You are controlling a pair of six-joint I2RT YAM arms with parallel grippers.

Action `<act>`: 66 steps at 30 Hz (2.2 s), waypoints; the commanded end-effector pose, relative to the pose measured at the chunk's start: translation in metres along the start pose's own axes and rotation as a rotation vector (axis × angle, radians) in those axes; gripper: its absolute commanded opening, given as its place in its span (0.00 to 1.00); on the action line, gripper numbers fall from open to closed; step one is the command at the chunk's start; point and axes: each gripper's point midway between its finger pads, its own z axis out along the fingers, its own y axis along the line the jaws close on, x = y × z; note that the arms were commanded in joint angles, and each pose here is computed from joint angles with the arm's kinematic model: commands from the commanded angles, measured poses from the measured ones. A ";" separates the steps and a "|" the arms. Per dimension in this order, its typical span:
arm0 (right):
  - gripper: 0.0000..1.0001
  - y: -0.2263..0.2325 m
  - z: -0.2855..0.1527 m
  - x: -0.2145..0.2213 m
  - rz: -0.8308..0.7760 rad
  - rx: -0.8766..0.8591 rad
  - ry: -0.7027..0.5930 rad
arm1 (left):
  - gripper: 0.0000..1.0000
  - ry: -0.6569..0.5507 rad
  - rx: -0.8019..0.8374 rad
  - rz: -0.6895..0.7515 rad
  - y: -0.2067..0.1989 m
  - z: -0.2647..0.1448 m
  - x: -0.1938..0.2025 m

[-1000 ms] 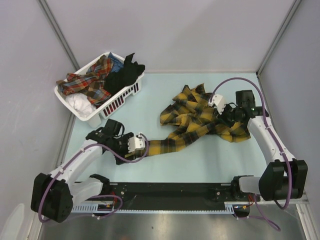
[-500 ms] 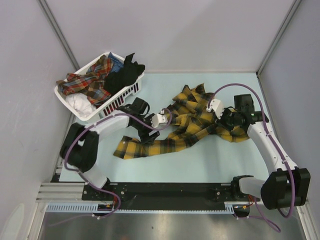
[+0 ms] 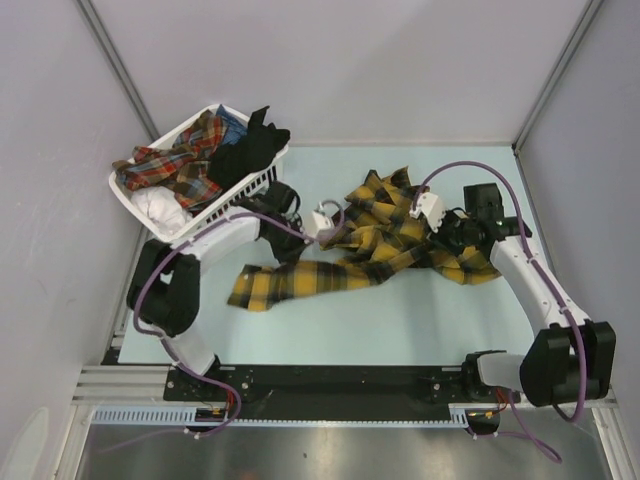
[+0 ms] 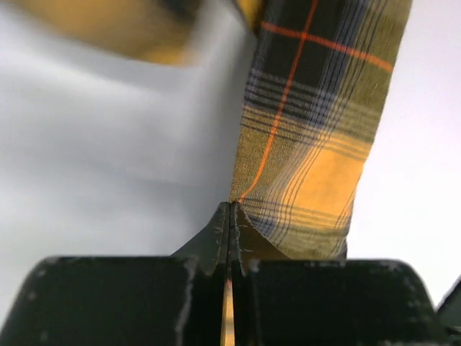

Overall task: Fold and stack the long sleeve shirts
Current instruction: Flatten the shirt out

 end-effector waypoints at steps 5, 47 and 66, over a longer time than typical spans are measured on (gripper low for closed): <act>0.27 -0.048 0.012 -0.034 0.029 0.055 -0.080 | 0.00 -0.336 -0.333 -0.002 0.058 -0.132 -0.088; 0.39 -0.053 0.031 -0.179 0.031 -0.200 -0.398 | 0.00 -0.786 -1.106 0.367 0.075 -0.368 -0.190; 0.00 -0.169 -0.090 -0.169 0.489 0.124 -0.638 | 0.21 -0.714 0.049 0.673 -0.173 -0.151 -0.279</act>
